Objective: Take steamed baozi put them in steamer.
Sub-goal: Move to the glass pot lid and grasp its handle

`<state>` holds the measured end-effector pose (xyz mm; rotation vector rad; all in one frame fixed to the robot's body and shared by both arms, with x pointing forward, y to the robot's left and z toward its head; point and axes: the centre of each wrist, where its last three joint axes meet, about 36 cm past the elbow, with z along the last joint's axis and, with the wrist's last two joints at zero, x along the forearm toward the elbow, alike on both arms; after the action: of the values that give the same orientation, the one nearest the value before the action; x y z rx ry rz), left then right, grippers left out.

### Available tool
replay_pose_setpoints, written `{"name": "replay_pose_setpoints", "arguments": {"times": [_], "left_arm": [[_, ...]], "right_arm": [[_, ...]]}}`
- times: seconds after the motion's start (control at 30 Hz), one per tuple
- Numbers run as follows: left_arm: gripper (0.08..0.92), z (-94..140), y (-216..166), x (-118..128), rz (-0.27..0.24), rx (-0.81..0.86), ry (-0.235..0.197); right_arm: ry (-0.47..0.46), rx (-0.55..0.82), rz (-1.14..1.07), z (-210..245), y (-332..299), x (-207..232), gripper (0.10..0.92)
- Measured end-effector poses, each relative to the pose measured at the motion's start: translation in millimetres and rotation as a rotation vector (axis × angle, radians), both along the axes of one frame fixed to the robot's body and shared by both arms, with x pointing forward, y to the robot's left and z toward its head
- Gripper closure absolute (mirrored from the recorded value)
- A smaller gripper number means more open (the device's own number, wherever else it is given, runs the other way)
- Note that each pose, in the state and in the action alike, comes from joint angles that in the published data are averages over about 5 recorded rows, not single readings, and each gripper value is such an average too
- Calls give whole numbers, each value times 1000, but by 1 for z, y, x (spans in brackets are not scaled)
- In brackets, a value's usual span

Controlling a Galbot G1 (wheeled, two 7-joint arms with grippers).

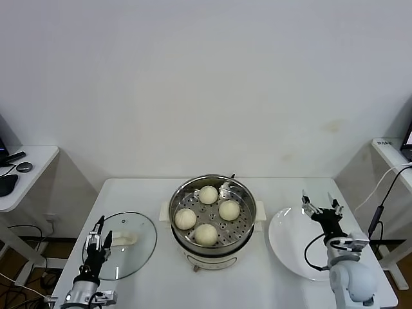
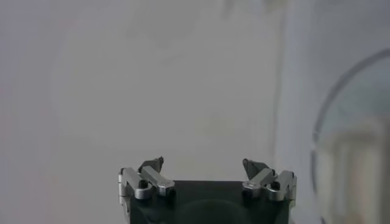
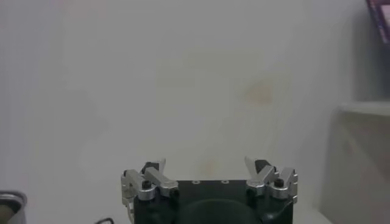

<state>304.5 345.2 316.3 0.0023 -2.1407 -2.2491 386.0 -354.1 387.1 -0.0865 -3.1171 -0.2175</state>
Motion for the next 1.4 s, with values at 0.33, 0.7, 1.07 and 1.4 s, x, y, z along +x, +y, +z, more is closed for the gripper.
{"name": "replay_pose_setpoints", "arguments": {"times": [0.33,0.7,1.07,1.4], "left_arm": [[177,-21,4,-8,2,18,55],[177,-42,9,-7,1,51,84],[177,-55,18,14,31,62,75],[177,-59,10,36,53,41,49]], "right_arm": [[16,23,-24,-5,1,-14,200],[26,27,-38,-9,-1,-20,200],[38,25,-48,-13,-2,-26,200],[45,23,-56,-18,-3,-27,200]]}}
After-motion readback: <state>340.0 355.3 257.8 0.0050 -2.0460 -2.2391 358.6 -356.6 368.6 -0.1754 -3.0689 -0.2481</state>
